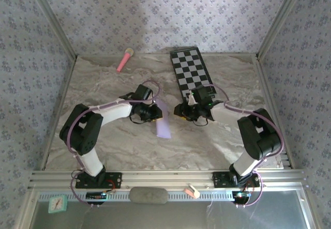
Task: Fold a paper plane with a square sheet of paper (pick it up from the middle)
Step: First fold the square sheet of paper in half at the center of the table, then hold the square sheet of paper at the center of the table.
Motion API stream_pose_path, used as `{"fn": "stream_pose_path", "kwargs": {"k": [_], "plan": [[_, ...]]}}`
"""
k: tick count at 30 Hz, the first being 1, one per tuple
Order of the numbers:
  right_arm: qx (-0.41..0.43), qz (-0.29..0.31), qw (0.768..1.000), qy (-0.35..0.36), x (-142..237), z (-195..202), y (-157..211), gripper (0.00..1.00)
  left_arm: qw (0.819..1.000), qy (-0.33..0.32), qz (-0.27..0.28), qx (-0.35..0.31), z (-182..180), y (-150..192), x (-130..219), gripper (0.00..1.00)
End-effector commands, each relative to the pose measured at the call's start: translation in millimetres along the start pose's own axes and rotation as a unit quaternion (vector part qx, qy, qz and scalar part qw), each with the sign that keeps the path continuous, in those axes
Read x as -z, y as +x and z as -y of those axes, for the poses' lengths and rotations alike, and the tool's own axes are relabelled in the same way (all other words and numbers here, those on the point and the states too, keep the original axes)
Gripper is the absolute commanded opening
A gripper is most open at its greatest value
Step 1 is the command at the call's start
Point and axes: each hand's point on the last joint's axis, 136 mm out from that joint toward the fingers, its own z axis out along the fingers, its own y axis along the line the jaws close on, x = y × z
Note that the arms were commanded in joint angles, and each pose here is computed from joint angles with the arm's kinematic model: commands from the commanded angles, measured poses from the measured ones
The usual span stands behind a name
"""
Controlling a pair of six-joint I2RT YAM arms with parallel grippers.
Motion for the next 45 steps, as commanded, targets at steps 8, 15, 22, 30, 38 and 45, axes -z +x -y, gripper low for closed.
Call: {"fn": "stream_pose_path", "kwargs": {"k": [8,15,22,30,38,45], "plan": [[0.043,-0.060,0.997,0.034,-41.0,-8.6,14.4,0.22,0.999,-0.036,-0.008,-0.009,-21.4,3.2,-9.9,0.21],[0.044,-0.087,0.994,0.049,-57.5,-4.4,23.6,0.14,0.999,-0.043,-0.009,-0.006,-26.1,3.3,-12.2,0.20],[0.032,-0.107,0.989,0.100,-64.7,18.7,32.6,0.12,0.999,-0.053,-0.009,-0.003,-29.7,3.6,-10.4,0.21],[0.008,-0.126,0.982,0.142,-70.1,36.0,40.3,0.12,0.995,-0.092,0.012,0.021,-36.6,1.1,8.1,0.39],[0.004,-0.125,0.982,0.140,-71.6,27.6,37.2,0.13,0.994,-0.094,0.026,0.055,-36.1,10.3,20.9,0.61],[-0.003,-0.114,0.988,0.106,-67.0,9.0,30.1,0.15,0.989,-0.130,0.021,0.060,-39.5,23.5,10.6,0.66]]}}
